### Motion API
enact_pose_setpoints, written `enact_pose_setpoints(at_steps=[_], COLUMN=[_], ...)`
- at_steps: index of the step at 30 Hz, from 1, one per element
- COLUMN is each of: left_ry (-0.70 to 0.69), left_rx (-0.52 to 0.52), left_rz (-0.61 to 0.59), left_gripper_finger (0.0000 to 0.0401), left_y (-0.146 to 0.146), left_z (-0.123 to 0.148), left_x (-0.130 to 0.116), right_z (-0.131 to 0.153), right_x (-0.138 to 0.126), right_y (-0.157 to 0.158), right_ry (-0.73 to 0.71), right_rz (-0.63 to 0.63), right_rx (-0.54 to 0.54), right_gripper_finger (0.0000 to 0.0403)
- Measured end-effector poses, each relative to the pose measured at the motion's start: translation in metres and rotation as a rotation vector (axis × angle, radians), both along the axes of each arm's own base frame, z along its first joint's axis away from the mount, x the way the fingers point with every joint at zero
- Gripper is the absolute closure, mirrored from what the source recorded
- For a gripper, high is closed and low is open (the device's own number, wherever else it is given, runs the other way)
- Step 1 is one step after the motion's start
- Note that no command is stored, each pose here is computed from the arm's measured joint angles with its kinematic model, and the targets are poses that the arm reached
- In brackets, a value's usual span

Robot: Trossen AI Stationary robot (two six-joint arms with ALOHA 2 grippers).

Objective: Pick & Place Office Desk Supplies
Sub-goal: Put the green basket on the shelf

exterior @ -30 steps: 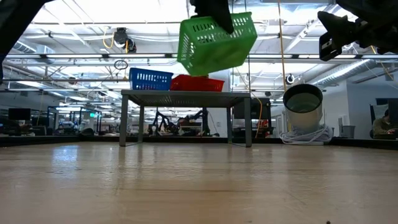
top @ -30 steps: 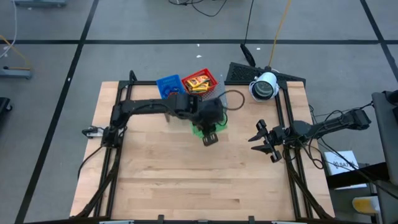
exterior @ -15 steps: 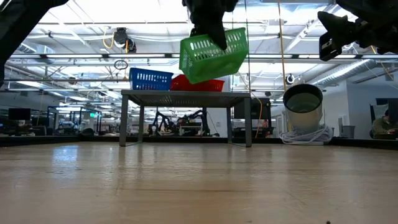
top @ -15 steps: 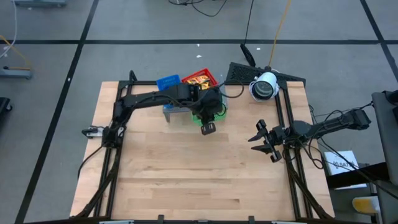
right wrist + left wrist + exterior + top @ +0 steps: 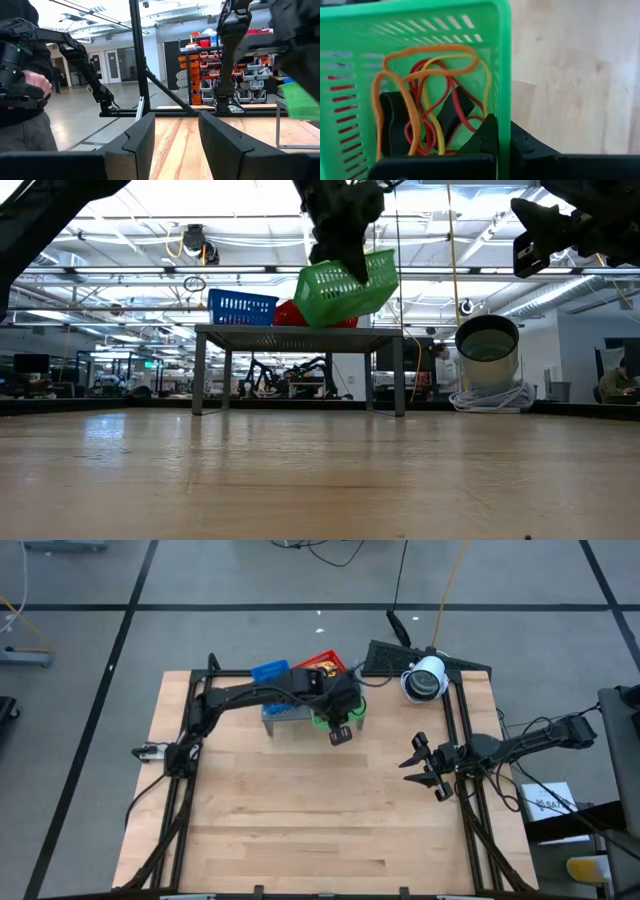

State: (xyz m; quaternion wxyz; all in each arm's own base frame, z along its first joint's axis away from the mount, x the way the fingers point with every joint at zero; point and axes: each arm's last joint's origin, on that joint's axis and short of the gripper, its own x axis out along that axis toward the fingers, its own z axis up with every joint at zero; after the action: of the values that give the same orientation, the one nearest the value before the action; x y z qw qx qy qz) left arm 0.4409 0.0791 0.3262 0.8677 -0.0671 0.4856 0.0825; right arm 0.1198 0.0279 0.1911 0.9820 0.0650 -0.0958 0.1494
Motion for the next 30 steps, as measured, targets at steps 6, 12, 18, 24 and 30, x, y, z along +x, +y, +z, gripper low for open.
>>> enact_pose_setpoints(at_steps=[6, 12, 18, 24, 30], left_ry=[-0.005, -0.006, 0.000, 0.020, 0.039], left_rx=[0.013, 0.013, 0.018, 0.028, 0.049], left_rz=[-0.005, -0.004, -0.013, -0.002, 0.017], left_gripper_finger=[0.0399, 0.0398, 0.0395, 0.0396, 0.0398], left_y=[0.009, 0.010, 0.009, 0.011, 0.013], left_z=[-0.006, -0.005, -0.005, -0.006, -0.007], left_x=[0.004, 0.003, 0.003, 0.001, 0.000], right_z=[0.000, 0.000, 0.000, 0.000, 0.000], right_x=[0.000, 0.000, 0.000, 0.000, 0.000], right_y=[0.000, 0.000, 0.000, 0.000, 0.000], right_ry=[0.000, 0.000, 0.000, 0.000, 0.000], right_rz=[0.000, 0.000, 0.000, 0.000, 0.000], right_rx=[0.000, 0.000, 0.000, 0.000, 0.000], right_gripper_finger=[0.0261, 0.0261, 0.0261, 0.0261, 0.0261])
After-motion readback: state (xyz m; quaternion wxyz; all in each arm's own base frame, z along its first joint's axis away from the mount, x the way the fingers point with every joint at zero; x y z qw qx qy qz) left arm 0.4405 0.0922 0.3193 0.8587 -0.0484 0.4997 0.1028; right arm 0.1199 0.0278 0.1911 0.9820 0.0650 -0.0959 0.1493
